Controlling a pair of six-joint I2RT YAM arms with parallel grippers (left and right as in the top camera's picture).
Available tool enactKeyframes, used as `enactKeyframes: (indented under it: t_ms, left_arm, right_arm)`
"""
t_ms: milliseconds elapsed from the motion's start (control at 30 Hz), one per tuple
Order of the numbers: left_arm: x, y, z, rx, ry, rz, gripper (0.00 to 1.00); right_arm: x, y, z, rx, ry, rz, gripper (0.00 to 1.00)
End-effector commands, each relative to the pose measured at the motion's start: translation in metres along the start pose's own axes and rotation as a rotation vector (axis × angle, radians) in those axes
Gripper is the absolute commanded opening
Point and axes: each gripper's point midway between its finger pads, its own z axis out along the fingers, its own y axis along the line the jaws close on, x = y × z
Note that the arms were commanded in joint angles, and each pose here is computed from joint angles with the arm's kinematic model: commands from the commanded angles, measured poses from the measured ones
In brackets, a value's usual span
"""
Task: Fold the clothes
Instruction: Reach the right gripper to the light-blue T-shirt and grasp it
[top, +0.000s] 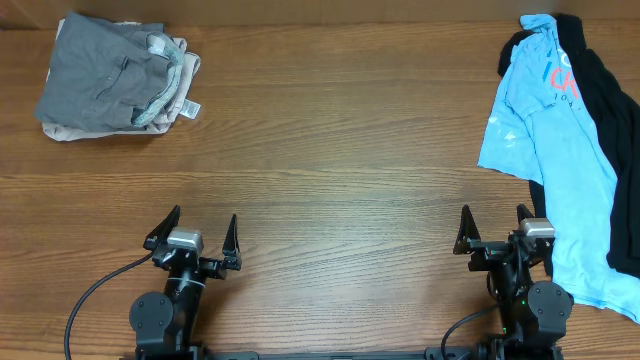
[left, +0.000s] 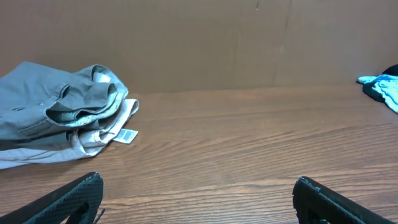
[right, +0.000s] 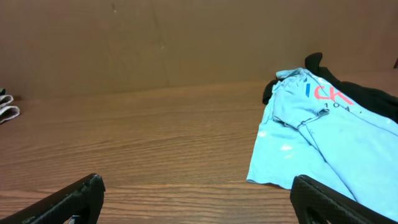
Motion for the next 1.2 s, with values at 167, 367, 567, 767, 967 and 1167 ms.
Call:
enactKeyframes:
  t_ms: [167, 367, 567, 767, 967, 1167]
  left_arm:
    - [-0.001, 0.001, 0.0, -0.006, -0.008, -0.004, 1.0]
    - [-0.001, 0.001, 0.0, -0.006, -0.008, -0.004, 1.0]
    - [-0.001, 0.001, 0.0, -0.006, -0.008, -0.004, 1.0]
    - [-0.001, 0.0, 0.0, -0.006, -0.008, -0.004, 1.0]
    - [-0.009, -0.023, -0.003, 0.128, -0.021, -0.002, 1.0]
    - [-0.05, -0.026, -0.02, 0.118, -0.009, 0.078, 1.0]
  right_arm:
    - [-0.002, 0.0, 0.0, 0.003, -0.011, 0.003, 1.0]
    - [-0.002, 0.0, 0.0, 0.003, -0.011, 0.003, 1.0]
    - [-0.003, 0.0, 0.0, 0.003, -0.016, 0.002, 1.0]
    - [-0.005, 0.0, 0.0, 0.002, -0.023, 0.001, 1.0]
    - [-0.029, 0.015, -0.003, -0.082, -0.113, -0.011, 1.0]
    - [-0.067, 0.024, -0.016, -0.104, -0.15, -0.019, 1.0]
